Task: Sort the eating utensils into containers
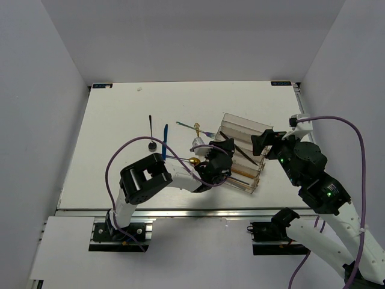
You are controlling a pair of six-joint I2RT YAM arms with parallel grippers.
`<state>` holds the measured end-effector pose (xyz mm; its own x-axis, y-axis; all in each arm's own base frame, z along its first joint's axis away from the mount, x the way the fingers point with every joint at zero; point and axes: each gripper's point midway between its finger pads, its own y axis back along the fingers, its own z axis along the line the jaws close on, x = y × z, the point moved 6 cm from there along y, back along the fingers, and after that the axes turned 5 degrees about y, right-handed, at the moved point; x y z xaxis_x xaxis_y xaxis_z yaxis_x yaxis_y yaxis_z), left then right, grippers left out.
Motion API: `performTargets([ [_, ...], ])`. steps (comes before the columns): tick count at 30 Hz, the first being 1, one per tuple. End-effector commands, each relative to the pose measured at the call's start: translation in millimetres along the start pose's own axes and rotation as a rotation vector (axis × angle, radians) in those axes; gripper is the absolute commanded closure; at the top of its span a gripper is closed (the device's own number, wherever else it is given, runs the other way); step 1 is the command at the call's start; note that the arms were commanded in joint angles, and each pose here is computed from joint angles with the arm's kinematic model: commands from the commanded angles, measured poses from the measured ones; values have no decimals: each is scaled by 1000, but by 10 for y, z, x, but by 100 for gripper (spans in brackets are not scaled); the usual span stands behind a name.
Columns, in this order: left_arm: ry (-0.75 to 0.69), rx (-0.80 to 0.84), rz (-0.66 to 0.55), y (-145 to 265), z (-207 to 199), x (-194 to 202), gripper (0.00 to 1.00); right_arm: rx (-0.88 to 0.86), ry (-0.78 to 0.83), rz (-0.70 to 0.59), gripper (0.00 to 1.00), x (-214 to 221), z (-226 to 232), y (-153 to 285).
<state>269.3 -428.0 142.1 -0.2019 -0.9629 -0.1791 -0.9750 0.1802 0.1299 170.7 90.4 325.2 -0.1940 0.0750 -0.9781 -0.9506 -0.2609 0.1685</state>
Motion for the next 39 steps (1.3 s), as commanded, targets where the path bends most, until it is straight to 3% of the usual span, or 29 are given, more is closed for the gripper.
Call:
performTargets([
  [1,42,18,-8,39,-147,-21,60,-8,-8,-45,11,-127,6,25],
  [3,38,14,-6,46,-136,-19,55,-12,-9,-46,11,-130,14,21],
  [11,41,26,-15,93,-202,-91,55,-22,-11,-50,11,-142,28,19],
  [13,18,43,-16,125,-343,-116,48,-23,-11,-49,11,-143,32,15],
  [14,-36,17,-22,126,-331,-130,43,-23,-10,-47,11,-138,34,8],
  [15,-82,2,-33,129,-372,-153,28,-22,-11,-48,10,-148,34,8],
  [18,-257,-62,-77,149,-620,-268,4,-23,-9,-47,11,-152,37,6],
  [23,-592,-167,-96,164,-947,-715,2,-32,4,-32,11,-131,52,-15],
  [27,-797,-209,63,67,-1053,-1338,2,-75,30,6,11,-48,119,-82],
  [28,-820,-255,148,-44,-947,-1556,2,-99,37,28,11,-11,163,-125],
  [31,-940,-329,253,-256,-821,-2040,2,-146,47,64,11,54,256,-227],
  [32,-995,-386,328,-232,-706,-2114,2,-181,48,78,11,75,307,-249],
  [36,-1179,-532,414,-421,-504,-2451,2,-235,53,112,11,132,415,-354],
  [39,-1171,-563,554,-584,-211,-2482,2,-248,63,140,11,178,452,-419],
])
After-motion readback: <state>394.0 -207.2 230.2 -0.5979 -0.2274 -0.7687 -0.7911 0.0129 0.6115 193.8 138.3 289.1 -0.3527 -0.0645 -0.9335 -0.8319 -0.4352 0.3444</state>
